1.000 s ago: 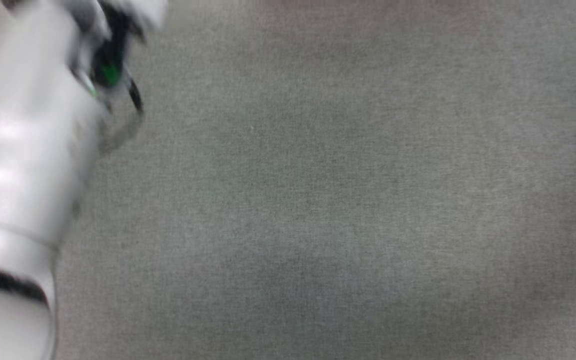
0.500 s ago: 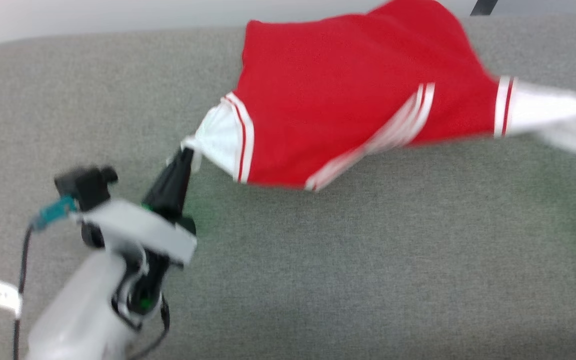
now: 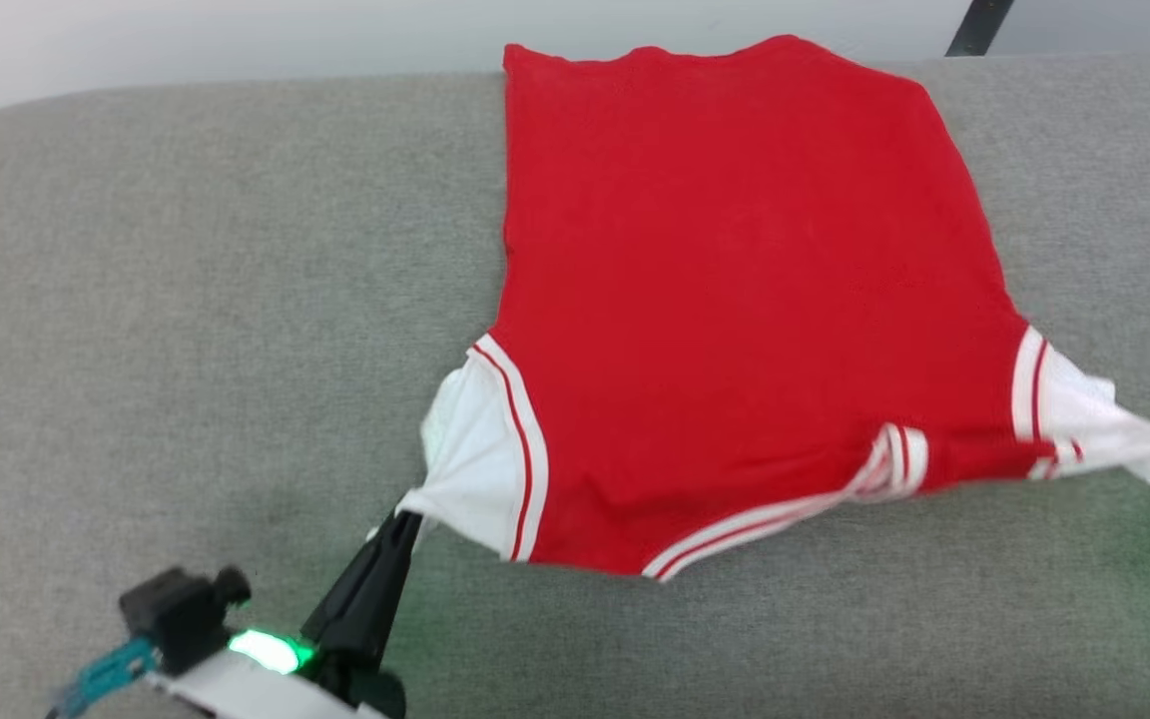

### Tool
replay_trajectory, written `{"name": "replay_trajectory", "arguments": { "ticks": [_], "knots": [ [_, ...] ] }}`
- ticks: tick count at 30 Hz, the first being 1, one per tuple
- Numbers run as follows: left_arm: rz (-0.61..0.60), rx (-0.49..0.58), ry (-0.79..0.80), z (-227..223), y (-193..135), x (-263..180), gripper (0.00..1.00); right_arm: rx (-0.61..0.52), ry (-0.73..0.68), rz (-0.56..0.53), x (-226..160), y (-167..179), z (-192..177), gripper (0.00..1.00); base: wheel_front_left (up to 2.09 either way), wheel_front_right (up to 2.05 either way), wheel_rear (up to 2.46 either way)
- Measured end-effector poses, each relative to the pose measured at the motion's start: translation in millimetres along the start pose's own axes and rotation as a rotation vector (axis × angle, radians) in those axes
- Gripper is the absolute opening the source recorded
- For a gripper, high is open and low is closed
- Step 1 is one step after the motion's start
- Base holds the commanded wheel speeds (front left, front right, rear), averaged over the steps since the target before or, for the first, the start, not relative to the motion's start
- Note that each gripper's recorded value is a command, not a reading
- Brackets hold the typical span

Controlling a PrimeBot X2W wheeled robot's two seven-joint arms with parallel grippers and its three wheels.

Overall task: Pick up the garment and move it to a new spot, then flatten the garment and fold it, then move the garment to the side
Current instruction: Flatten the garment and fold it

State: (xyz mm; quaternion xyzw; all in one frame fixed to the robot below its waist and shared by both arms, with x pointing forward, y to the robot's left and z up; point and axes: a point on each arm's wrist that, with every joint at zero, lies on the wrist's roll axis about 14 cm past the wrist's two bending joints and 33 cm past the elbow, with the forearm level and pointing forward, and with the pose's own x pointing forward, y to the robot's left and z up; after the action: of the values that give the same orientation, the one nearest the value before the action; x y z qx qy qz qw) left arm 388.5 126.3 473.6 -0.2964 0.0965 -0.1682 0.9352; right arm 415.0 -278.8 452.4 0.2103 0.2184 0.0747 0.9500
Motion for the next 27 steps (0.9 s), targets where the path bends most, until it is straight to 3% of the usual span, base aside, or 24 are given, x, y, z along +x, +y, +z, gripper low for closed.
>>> {"name": "replay_trajectory", "arguments": {
  "ticks": [12,27],
  "knots": [
    [0.002,-0.095,0.028,6,-20,-56,0.0,-0.003,0.085,-0.007,-47,-6,-26,0.0,0.0,0.0,0.0],
    [0.059,-0.061,0.232,-48,15,-34,0.0,-0.081,0.321,0.039,-33,5,-83,0.0,0.0,0.0,0.0]
  ]
}}
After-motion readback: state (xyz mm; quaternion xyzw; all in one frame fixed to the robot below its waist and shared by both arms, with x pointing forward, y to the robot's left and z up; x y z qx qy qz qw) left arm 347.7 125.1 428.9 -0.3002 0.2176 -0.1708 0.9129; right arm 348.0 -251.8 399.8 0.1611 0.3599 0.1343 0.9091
